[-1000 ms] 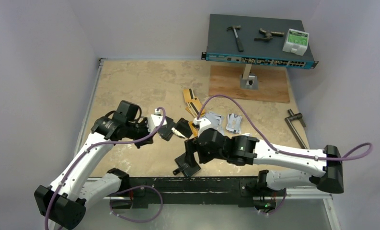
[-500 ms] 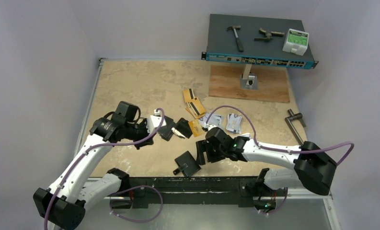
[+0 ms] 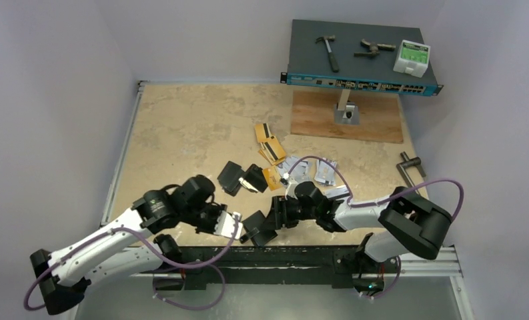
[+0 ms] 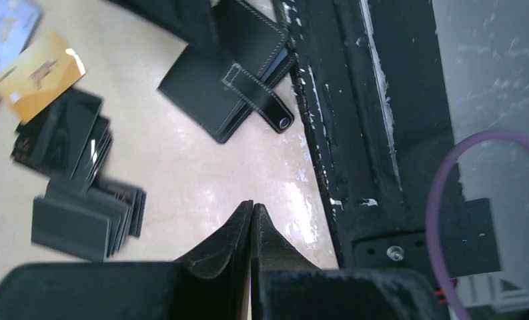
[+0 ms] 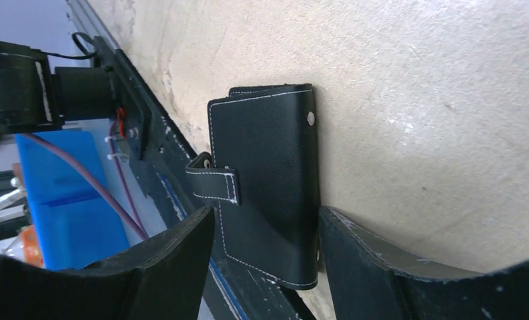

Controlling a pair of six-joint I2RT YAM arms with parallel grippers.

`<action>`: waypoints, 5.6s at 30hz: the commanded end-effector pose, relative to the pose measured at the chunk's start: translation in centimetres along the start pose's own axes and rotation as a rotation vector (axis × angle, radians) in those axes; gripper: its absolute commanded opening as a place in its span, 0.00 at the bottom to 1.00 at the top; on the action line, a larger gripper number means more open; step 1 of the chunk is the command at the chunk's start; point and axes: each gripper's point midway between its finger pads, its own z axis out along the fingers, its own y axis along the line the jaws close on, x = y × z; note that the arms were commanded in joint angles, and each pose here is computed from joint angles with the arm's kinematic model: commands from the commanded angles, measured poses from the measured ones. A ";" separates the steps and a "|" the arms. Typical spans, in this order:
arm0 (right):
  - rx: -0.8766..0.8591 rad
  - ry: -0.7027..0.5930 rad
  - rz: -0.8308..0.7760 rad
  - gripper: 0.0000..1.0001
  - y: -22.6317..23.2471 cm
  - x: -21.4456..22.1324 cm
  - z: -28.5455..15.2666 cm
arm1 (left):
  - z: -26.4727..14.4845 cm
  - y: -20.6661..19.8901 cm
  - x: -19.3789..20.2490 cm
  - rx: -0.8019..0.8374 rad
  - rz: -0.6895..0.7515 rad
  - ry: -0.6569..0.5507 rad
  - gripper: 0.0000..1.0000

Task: Put the credit cards into the card holder
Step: Close the card holder at the corner of the board.

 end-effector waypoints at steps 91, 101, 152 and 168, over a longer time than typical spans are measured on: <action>1.021 0.036 -0.732 0.15 4.7 2.0 2.9 | -10.5 6.4 1.2 -0.444 -0.599 0.026 1.00; 0.829 0.119 -0.720 0.66 8.2 4.3 4.5 | -10.6 7.5 3.3 -0.538 -0.607 0.081 1.00; 0.694 0.099 -0.327 0.30 1.2 -2.6 -0.5 | -2.5 5.1 3.2 -0.278 -0.329 0.046 1.00; 0.643 0.092 -0.288 0.00 0.2 -2.1 -0.6 | -0.1 4.1 3.2 -0.181 -0.065 0.192 1.00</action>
